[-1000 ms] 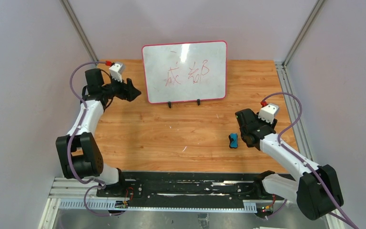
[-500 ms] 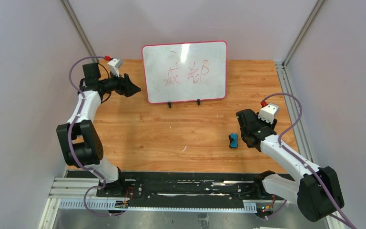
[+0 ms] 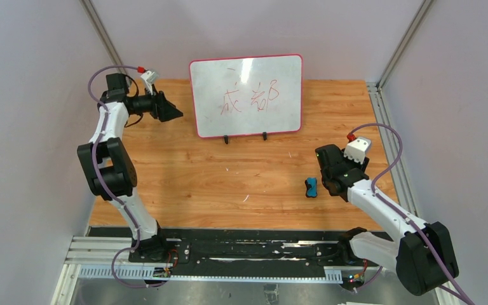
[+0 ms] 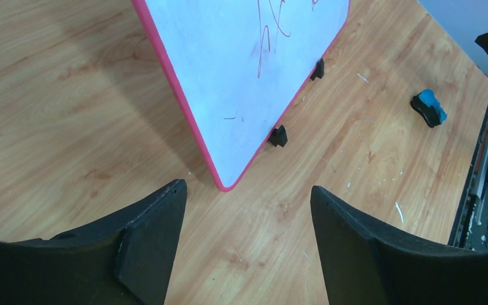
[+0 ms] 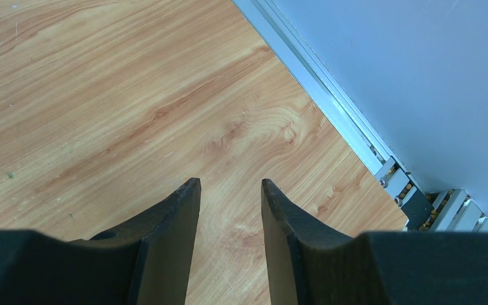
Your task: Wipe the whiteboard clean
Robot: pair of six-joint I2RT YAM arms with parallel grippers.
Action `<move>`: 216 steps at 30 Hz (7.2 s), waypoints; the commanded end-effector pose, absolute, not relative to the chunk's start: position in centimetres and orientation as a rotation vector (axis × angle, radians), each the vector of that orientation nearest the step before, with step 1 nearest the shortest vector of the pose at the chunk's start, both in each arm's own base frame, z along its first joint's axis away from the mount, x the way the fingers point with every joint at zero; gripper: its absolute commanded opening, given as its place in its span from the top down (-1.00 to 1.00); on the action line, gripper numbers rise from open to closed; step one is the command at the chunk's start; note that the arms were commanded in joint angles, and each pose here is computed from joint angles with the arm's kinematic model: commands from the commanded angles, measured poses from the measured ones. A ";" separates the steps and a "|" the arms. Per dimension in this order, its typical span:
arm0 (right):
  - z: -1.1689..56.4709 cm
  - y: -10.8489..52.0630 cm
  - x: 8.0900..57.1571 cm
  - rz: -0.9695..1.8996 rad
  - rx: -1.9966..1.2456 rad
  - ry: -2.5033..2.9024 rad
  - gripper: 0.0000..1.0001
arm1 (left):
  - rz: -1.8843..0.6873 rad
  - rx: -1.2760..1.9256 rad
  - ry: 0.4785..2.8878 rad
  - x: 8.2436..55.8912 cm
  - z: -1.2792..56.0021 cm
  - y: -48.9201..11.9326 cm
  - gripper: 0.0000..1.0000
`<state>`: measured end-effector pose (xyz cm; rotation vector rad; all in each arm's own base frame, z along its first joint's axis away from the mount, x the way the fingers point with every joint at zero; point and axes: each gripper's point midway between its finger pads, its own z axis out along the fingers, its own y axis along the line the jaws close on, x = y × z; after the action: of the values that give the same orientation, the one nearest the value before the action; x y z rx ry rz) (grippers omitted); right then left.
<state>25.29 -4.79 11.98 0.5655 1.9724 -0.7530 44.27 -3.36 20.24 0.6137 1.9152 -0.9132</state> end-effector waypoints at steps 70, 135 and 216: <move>11.9 -5.1 25.5 -0.758 0.555 1.968 0.19 | -1.133 0.708 1.800 50.8 19.7 -4.2 -0.50; 11.8 -4.5 26.1 -0.773 0.508 2.007 0.23 | -1.484 0.808 1.550 52.2 20.8 -12.2 0.13; 14.5 4.2 25.5 -0.226 -0.005 2.348 0.21 | -1.491 0.702 1.567 54.3 14.7 -10.1 1.00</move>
<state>27.32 0.83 15.18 0.2296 2.2005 -0.4350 54.32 -11.41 16.73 0.6079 1.5949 -1.5801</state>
